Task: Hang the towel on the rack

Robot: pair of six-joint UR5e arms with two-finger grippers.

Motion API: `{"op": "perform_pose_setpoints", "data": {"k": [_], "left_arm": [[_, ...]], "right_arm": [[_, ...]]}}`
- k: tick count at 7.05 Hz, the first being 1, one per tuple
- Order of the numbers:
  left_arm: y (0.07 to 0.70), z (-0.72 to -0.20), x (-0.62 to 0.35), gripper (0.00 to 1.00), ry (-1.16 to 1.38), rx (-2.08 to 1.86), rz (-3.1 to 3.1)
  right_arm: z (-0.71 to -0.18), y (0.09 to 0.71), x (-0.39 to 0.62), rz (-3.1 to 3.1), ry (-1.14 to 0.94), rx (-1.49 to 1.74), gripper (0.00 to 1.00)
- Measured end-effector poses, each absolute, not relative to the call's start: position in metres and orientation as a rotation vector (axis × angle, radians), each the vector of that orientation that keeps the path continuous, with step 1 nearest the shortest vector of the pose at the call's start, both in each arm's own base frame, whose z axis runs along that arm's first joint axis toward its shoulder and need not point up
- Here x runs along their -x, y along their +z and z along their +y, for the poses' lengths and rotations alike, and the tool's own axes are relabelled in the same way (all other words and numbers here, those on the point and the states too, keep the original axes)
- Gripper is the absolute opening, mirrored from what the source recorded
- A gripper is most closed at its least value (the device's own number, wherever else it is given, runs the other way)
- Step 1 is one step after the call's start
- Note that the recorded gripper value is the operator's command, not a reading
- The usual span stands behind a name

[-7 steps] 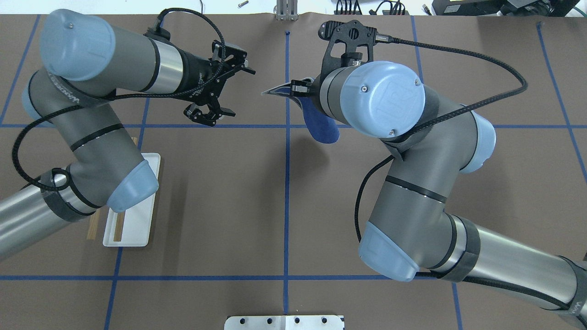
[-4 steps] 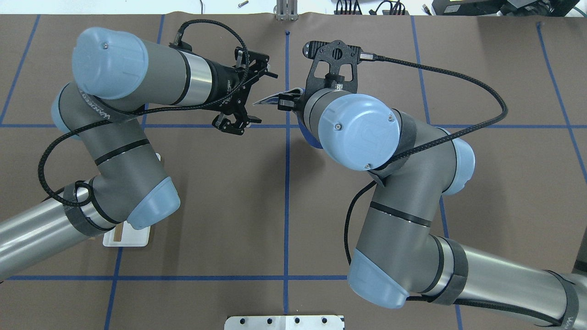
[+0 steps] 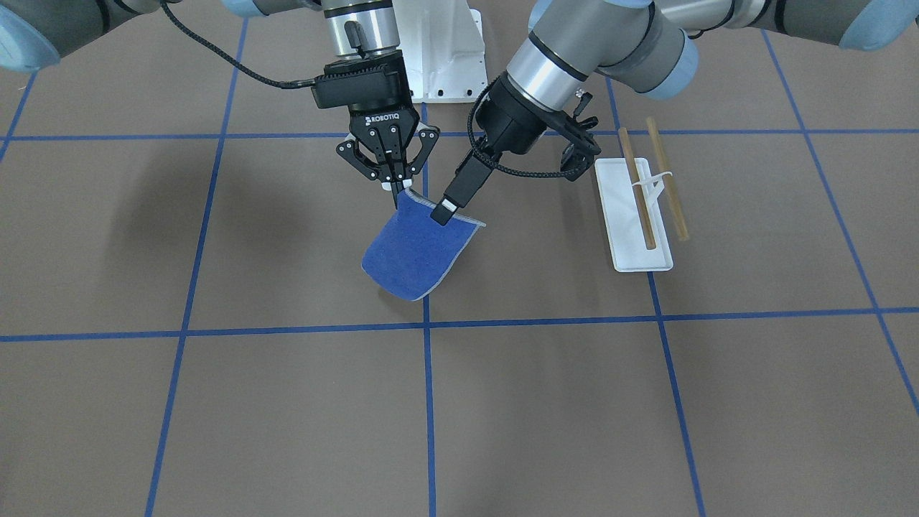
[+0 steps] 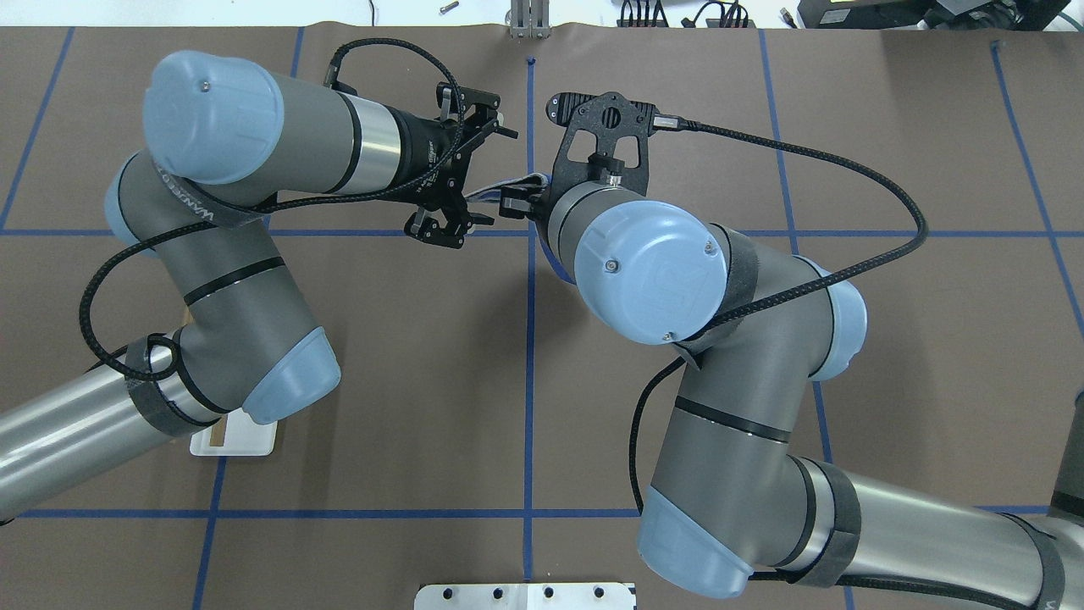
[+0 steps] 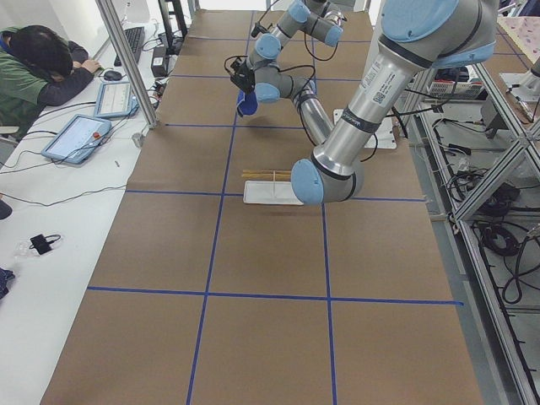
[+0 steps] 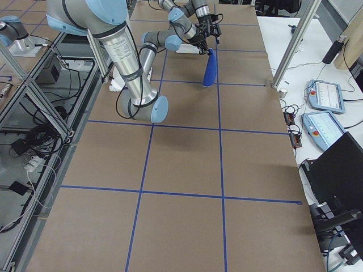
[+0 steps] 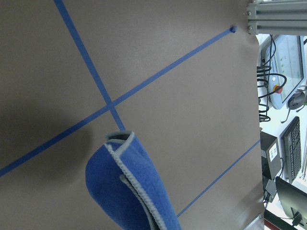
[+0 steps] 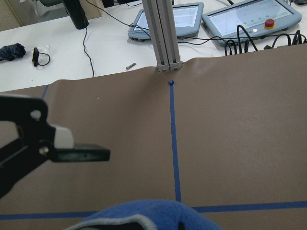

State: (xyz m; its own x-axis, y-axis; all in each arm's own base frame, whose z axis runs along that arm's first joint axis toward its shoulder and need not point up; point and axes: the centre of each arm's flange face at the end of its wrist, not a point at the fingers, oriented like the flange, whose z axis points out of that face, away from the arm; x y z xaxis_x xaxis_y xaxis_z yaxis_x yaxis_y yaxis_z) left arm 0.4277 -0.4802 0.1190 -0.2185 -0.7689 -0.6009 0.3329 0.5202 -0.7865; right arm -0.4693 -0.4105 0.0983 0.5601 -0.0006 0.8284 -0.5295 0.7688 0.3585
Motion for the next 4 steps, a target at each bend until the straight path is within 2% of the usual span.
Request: {"op": "perform_pose_setpoints", "data": {"k": [2,4], "left_arm": [[0.118,-0.4807,-0.4284,0.96,-1.065,0.405,1.468],[0.1174,-0.481,-0.4285,0.78,-1.066,0.404,1.471]], "right_arm": [[-0.4076,0.0959,0.4681,-0.944,0.336,-0.638,0.0],[-0.4024,0.0922,0.4667,-0.956,0.334,-0.641,0.0]]}}
